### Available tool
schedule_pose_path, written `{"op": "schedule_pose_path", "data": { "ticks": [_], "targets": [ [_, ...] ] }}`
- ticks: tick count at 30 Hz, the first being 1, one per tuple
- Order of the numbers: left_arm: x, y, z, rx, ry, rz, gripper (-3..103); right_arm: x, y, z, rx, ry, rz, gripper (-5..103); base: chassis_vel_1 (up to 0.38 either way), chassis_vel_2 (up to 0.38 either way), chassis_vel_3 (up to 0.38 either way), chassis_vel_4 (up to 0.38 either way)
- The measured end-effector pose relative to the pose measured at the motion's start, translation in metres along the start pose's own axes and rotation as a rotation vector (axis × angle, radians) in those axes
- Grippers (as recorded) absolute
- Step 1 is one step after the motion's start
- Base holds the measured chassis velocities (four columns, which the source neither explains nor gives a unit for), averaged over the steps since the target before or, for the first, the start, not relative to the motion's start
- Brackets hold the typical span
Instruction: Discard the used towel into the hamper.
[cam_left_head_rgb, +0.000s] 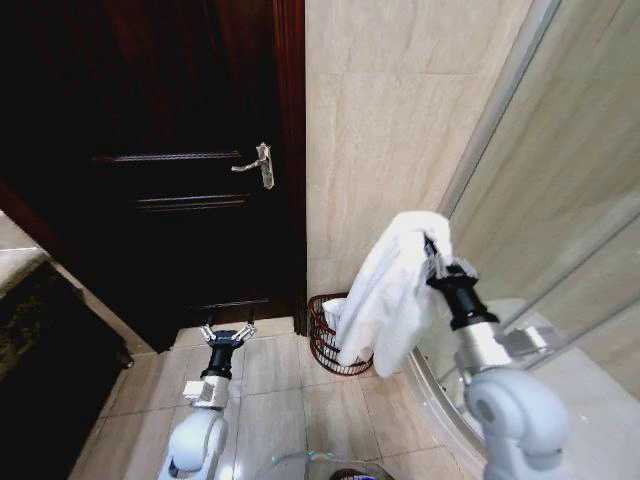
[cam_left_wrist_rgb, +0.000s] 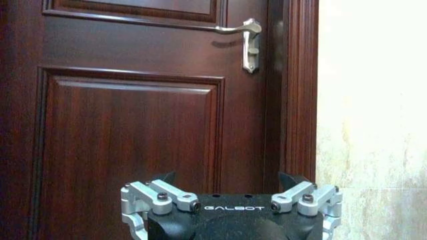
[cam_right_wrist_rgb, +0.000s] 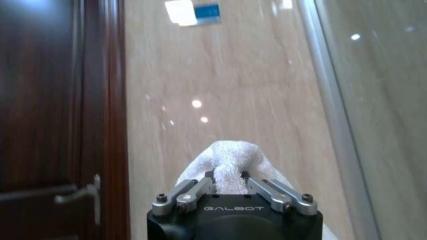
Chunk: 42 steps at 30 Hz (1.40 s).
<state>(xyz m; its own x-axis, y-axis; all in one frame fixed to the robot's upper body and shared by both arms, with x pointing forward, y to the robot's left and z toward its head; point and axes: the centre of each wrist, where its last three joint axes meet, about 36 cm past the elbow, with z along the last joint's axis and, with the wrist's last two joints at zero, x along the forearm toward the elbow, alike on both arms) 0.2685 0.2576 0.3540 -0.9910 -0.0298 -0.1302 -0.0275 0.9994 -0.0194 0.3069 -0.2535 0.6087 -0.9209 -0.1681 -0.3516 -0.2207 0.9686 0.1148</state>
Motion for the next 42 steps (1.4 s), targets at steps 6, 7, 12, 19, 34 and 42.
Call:
{"op": "schedule_pose_path", "data": {
  "ticks": [6, 7, 12, 19, 34, 42],
  "targets": [
    [0.001, -0.005, 0.002, 0.003, 0.009, -0.016, 100, -0.039, -0.013, -0.025, -0.015, -0.045, -0.046, 12, 0.0, 0.0, 0.0, 0.0],
    [0.001, -0.006, 0.002, 0.001, 0.009, -0.02, 100, -0.049, -0.016, -0.026, -0.011, -0.047, -0.051, 12, 0.0, 0.0, 0.0, 0.0],
    [0.002, -0.005, 0.001, -0.004, 0.011, -0.05, 100, -0.099, -0.038, -0.028, 0.02, -0.063, -0.042, 12, 0.0, 0.0, 0.0, 0.0],
    [0.006, -0.002, 0.004, -0.009, 0.022, -0.068, 100, -0.139, -0.057, -0.05, 0.046, -0.099, -0.029, 12, 0.0, 0.0, 0.0, 0.0],
    [-0.004, 0.003, 0.008, -0.028, 0.033, -0.038, 100, -0.185, -0.044, 0.029, 0.077, 0.025, -0.057, 12, 0.0, 0.0, 0.0, 0.0],
    [-0.009, 0.014, 0.012, -0.045, 0.035, -0.031, 100, -0.201, -0.056, 0.096, 0.153, 0.092, -0.009, 12, 0.0, 0.0, 0.0, 0.0]
  ]
}}
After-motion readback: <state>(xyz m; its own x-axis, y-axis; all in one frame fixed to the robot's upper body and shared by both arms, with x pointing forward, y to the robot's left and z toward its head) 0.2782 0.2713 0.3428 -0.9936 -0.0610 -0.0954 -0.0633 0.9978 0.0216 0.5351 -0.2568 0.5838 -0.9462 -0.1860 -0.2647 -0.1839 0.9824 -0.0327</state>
